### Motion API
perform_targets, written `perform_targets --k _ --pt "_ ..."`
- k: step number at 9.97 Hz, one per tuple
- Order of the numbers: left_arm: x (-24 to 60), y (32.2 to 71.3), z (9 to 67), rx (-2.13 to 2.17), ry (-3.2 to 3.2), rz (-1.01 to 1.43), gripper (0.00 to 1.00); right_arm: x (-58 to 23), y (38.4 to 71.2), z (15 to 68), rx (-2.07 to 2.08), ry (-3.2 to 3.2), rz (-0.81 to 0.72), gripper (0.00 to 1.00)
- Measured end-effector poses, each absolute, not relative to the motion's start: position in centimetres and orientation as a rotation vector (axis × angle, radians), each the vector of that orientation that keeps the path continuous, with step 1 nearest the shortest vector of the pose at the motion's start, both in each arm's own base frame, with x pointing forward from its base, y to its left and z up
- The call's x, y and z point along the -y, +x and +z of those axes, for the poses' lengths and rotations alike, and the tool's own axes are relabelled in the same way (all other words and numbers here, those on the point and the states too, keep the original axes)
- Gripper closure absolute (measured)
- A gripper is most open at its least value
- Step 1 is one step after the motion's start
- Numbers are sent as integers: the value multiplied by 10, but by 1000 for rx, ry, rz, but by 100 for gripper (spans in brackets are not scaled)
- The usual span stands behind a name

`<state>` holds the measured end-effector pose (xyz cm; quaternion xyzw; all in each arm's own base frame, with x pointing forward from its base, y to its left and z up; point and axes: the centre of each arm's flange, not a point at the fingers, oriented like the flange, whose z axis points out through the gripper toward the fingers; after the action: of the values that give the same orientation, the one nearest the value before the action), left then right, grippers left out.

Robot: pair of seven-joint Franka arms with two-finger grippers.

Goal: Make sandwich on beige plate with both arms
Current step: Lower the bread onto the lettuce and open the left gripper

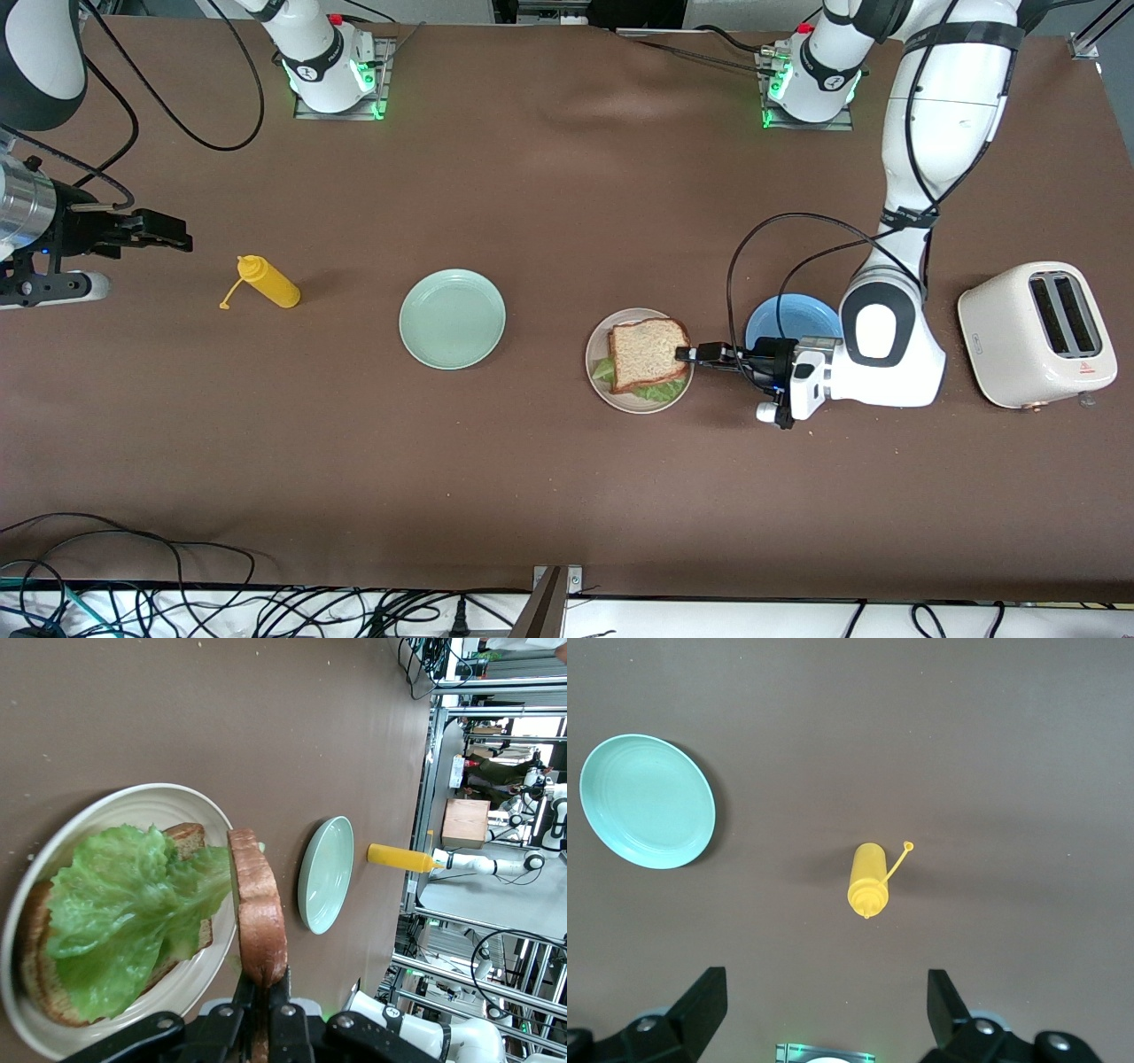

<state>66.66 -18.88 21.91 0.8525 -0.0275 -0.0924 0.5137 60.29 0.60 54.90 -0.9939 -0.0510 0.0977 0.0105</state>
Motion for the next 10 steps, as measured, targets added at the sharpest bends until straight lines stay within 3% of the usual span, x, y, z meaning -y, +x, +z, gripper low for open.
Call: perform_targets --k 6,7,10 --pt "178 651 183 182 2070 -144 91 -6 604 549 162 -3108 295 0" --pt "173 650 176 196 2072 -137 82 -6 604 549 161 -3108 295 0" --pt "157 652 169 181 2083 -120 42 -6 604 549 161 -3109 295 0"
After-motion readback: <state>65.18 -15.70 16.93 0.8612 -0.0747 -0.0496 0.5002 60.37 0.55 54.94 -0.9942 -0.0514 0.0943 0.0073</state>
